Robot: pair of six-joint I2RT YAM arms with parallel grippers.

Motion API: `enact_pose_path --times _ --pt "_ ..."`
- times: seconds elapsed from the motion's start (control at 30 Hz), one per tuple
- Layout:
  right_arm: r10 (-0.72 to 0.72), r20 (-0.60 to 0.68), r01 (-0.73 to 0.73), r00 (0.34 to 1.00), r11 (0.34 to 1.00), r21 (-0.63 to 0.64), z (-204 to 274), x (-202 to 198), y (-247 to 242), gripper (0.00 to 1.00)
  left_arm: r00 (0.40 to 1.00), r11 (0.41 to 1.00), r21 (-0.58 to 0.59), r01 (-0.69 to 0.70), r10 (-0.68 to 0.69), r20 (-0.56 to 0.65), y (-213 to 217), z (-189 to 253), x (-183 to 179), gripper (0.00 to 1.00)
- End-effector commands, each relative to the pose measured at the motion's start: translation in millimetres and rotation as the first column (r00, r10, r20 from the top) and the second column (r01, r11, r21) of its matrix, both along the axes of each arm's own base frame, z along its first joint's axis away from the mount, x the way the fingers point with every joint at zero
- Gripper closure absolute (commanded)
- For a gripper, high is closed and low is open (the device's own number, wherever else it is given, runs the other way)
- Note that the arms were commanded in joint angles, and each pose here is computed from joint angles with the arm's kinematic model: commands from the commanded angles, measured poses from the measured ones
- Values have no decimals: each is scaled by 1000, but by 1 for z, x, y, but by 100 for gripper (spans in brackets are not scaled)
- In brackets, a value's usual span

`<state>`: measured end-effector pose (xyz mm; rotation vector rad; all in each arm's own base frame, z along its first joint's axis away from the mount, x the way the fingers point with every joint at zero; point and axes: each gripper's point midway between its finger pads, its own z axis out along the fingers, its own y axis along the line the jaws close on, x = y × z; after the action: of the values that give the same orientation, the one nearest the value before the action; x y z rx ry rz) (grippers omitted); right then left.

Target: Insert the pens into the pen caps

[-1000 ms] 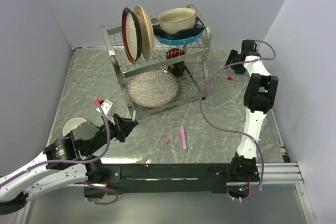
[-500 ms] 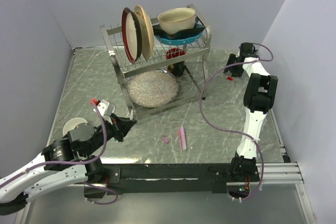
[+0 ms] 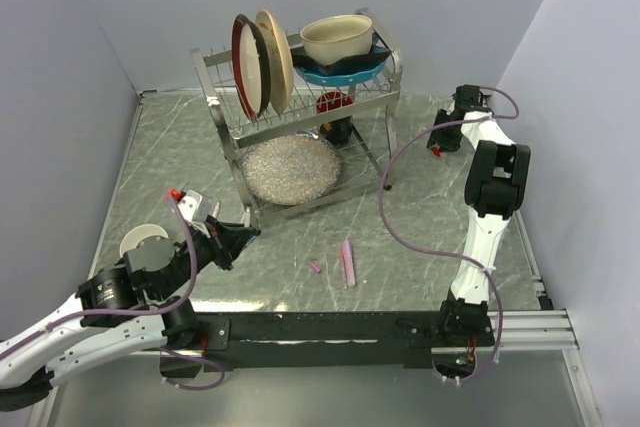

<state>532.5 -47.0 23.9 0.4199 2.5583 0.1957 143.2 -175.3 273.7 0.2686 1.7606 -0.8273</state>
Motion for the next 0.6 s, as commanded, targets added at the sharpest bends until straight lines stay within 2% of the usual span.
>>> enact_pose_path --times 0.0,0.17,0.4,0.57 --pt "35 -130 -40 991 998 -37 -5 -38 15 52 1000 1000 -5 -14 14 6 0 2 3 99" --pt "21 -145 -37 989 993 -109 -8 -39 11 52 1000 1000 -3 -20 20 6 1 1 4 99" --pt "-12 -166 -9 986 992 -123 -16 -33 9 54 1000 1000 4 -20 20 2 0 0 4 99" --pt "-15 -187 -13 982 989 -145 -18 -31 9 62 1000 1000 3 -26 26 2 1 0 5 99"
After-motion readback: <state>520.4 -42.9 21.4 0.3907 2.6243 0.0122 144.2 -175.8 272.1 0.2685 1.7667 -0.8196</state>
